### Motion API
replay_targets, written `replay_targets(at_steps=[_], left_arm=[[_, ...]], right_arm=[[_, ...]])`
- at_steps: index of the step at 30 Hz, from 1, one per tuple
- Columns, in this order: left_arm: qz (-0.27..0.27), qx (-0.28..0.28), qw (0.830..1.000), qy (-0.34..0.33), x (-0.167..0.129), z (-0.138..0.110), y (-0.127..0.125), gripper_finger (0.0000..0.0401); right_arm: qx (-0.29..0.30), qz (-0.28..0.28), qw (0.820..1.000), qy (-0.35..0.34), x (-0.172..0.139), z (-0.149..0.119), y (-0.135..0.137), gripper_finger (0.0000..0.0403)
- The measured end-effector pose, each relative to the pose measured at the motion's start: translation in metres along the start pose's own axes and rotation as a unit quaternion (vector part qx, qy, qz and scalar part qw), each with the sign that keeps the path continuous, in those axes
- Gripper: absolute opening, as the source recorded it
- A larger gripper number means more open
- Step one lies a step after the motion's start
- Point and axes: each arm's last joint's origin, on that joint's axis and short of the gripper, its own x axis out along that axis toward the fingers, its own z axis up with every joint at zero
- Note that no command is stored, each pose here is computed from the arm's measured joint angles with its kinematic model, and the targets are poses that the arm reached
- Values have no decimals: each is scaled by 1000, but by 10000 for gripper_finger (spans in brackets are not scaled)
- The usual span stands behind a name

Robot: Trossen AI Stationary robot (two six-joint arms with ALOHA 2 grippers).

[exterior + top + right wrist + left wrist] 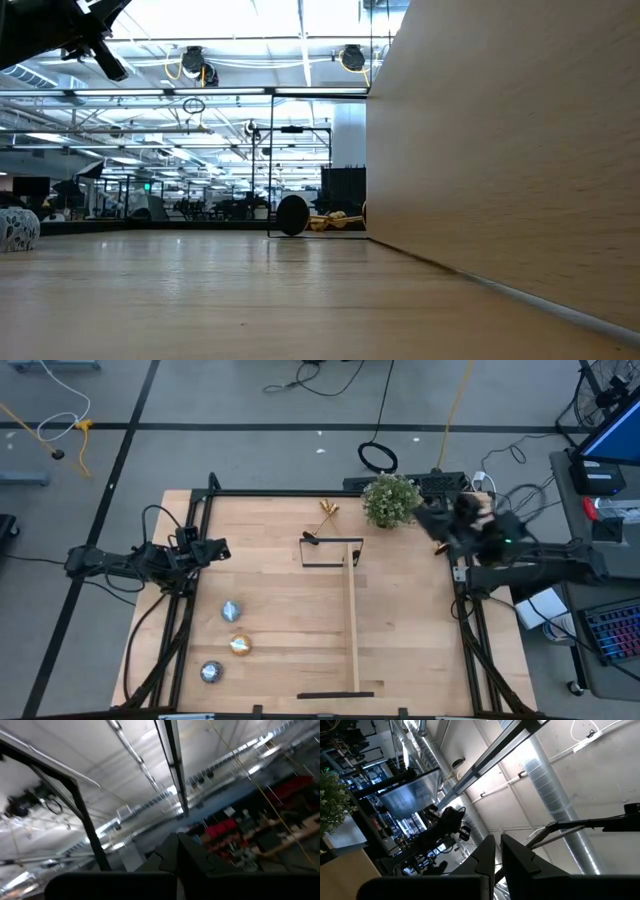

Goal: Pick & Place candle stick holders
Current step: Prepare the shelf

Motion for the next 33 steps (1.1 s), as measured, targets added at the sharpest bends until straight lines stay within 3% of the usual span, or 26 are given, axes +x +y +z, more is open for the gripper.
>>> replay_targets(at_steps=[4,9,14,18,26,33], left_arm=[[0,0,1000,0,0,0,0,33],[0,-2,1000,0,0,0,0,33],[3,-33,999,-20,1,2,-2,33],[-21,-28,999,-30,13,11,-20,33],[-75,78,991,74,87,15,-70,33],[-89,162,955,231,170,-1,-93,33]], right_arm=[[-4,-32,998,47,15,-11,-8,26],[-13,-55,994,88,27,-10,-6,91],[-25,-40,994,100,33,-4,6,161],[-24,-44,992,118,27,-4,9,196],[-5,-78,983,165,17,-9,5,217],[7,-111,971,214,10,-20,-2,208]])
